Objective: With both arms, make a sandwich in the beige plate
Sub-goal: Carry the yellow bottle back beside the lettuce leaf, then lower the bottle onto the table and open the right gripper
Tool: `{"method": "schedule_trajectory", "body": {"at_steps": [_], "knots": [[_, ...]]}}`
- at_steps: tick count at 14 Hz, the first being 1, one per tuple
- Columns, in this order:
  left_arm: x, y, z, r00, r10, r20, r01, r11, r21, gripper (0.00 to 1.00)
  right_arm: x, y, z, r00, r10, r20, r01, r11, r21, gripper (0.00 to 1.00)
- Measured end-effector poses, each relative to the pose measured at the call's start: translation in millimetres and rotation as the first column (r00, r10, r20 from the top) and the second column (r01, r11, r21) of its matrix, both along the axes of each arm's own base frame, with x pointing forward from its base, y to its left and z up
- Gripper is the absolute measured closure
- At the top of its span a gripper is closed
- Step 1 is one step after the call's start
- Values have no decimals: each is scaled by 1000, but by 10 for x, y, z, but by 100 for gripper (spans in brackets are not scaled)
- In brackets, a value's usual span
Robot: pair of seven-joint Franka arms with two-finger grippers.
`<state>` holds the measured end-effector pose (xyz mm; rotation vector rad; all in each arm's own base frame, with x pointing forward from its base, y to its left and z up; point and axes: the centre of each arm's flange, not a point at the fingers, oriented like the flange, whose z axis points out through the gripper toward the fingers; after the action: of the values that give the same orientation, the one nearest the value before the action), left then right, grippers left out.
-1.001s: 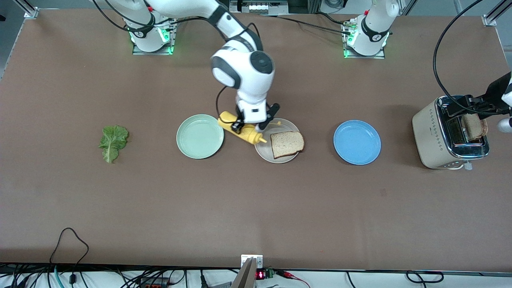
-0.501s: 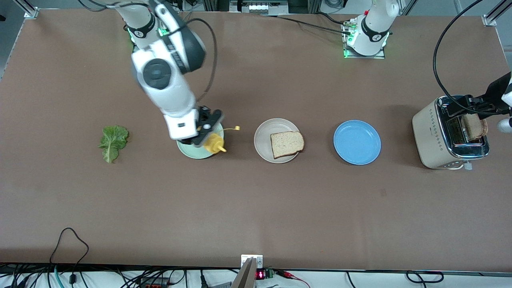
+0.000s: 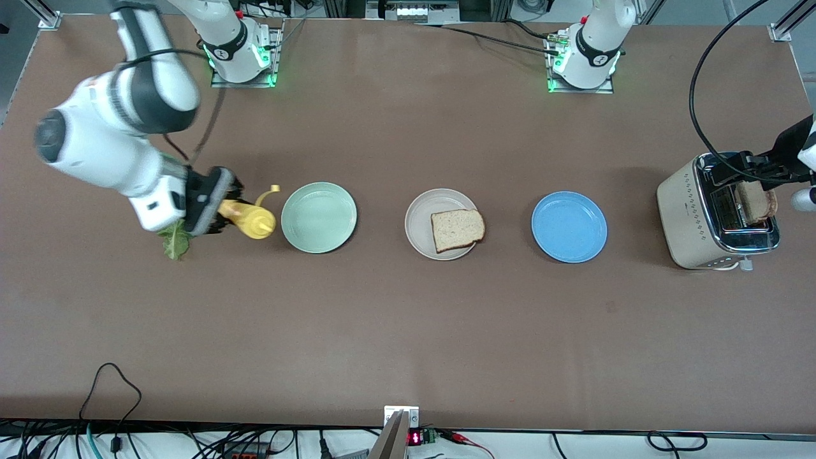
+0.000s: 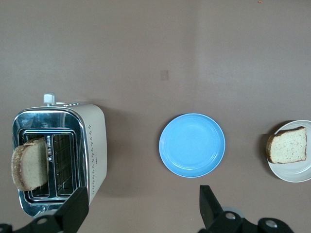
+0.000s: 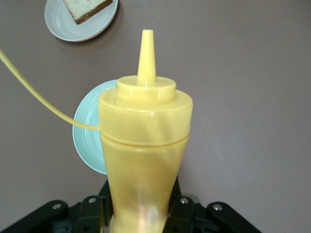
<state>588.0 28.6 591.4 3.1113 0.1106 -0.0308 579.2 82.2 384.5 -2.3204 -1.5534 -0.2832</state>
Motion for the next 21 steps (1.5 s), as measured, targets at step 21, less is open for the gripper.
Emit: {"method": "schedule_trajectory", "body": {"at_steps": [21], "knots": [[13, -5, -30, 1000, -2, -5, 2, 1000, 0, 0, -442, -1268, -2072, 973, -40, 227, -118, 760, 639, 54]]}}
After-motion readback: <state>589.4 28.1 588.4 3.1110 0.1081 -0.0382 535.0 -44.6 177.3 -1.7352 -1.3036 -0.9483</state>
